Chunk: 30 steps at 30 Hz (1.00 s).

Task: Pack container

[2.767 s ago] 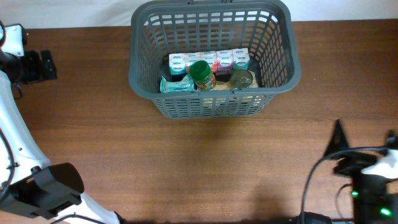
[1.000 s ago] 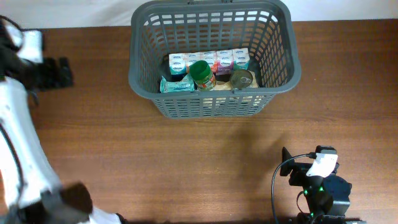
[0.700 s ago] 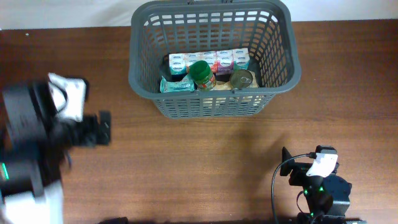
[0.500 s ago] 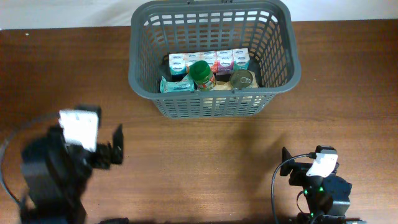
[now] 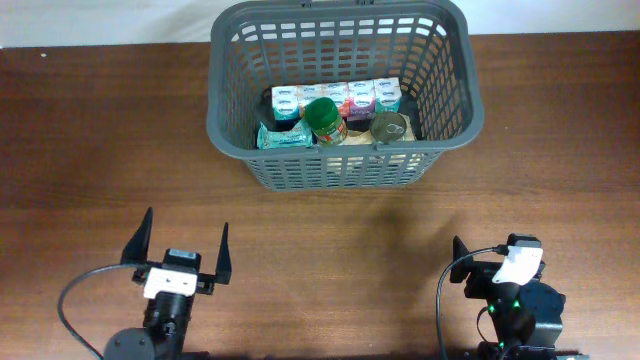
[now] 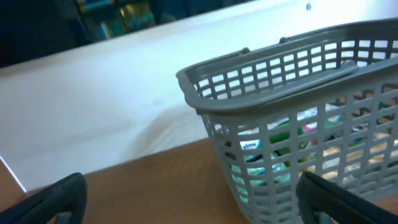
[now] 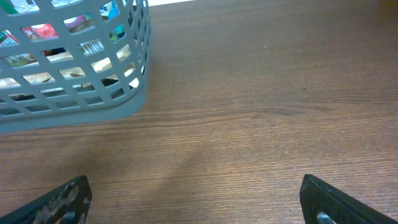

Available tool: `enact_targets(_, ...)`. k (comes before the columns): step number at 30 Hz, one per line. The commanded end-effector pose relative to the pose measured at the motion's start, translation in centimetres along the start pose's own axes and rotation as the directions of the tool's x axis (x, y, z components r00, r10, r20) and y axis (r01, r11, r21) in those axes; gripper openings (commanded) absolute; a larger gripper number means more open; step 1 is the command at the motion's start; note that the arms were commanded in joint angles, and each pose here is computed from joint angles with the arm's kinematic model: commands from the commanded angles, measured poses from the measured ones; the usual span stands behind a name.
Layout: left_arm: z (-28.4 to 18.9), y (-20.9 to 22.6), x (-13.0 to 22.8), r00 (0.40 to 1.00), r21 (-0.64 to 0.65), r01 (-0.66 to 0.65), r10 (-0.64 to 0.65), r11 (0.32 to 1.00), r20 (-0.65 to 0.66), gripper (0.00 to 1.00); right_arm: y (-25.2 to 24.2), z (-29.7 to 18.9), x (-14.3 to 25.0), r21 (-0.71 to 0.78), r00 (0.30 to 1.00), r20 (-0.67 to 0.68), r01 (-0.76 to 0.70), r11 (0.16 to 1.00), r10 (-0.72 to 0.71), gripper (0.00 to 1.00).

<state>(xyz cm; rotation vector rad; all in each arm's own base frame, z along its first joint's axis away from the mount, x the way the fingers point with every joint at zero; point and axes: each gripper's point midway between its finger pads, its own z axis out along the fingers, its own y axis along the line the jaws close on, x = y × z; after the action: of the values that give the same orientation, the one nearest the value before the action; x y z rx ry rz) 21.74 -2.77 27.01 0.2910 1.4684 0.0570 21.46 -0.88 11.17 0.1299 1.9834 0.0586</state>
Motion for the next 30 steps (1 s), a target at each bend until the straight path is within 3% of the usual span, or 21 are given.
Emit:
enact_targets(1, 0.4, -0.7, 1.9, 1.0, 0.013, -0.002, 0.002, 1.0, 0.011, 0.99, 0.2, 0.0, 0.1, -0.011, 1.0, 0.003, -0.004, 1.0, 0.005, 0.99)
enact_targets(20, 1.5, -2.2, 10.9, 0.986, 0.035, 0.027, -0.021, 0.999, -0.167, 0.99, 0.2, 0.0, 0.1, -0.011, 1.0, 0.003, -0.004, 1.0, 0.005, 0.99)
enact_targets(30, 1.6, -2.2, 10.9, 0.987, 0.034, 0.026, -0.02, 0.999, -0.159, 0.99, 0.2, 0.0, 0.1, -0.011, 1.0, 0.003, -0.004, 1.0, 0.004, 0.99)
